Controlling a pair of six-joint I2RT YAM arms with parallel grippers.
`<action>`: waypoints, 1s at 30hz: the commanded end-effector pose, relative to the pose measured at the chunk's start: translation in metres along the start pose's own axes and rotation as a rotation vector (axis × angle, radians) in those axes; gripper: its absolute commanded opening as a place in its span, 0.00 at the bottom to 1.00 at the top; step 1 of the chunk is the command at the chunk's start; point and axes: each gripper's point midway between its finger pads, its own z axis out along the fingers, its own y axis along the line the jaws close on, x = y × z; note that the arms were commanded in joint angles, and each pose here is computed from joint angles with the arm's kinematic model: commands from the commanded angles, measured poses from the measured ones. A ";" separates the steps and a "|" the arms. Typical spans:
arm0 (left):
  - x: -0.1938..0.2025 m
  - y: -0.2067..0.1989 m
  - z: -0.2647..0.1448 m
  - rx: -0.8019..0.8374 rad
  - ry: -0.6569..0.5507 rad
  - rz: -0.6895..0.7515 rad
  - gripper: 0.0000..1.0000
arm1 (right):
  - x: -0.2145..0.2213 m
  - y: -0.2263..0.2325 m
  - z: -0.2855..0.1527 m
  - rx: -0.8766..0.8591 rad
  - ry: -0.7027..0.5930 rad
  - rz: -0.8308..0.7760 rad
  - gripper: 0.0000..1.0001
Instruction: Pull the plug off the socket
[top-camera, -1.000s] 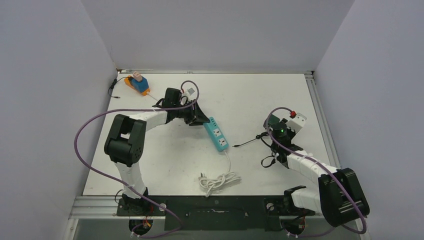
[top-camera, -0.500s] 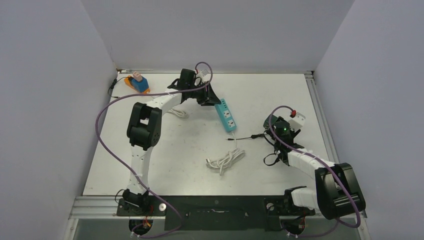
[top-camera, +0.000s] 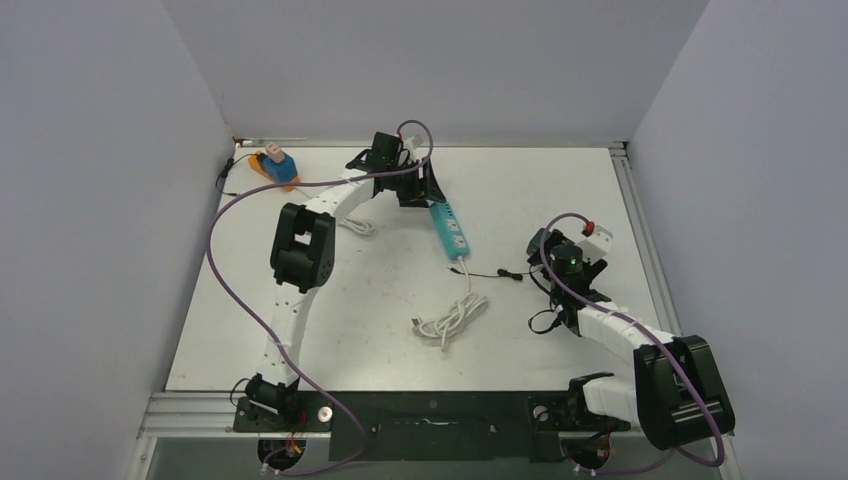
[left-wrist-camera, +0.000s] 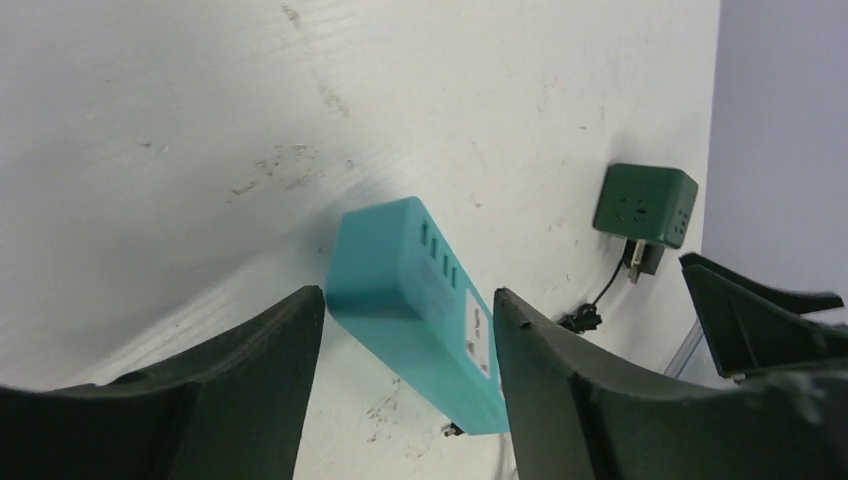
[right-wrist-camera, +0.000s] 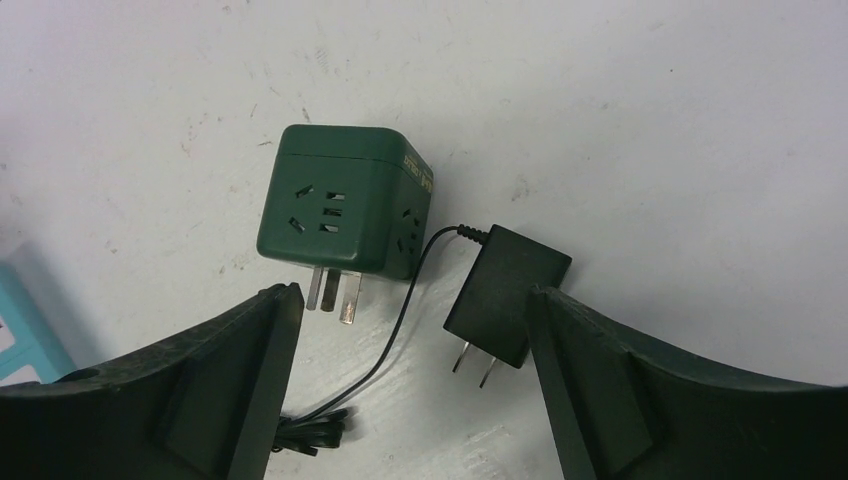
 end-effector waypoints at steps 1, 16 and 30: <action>-0.014 0.007 -0.005 -0.086 -0.053 0.100 0.65 | -0.017 0.006 -0.003 -0.034 -0.061 0.040 0.88; -0.076 -0.025 -0.161 -0.455 -0.456 0.374 1.00 | -0.023 0.012 -0.011 -0.094 -0.093 0.032 0.99; -0.021 0.117 -0.193 -0.617 -0.461 -0.002 0.96 | -0.016 0.013 -0.007 -0.093 -0.070 0.020 0.97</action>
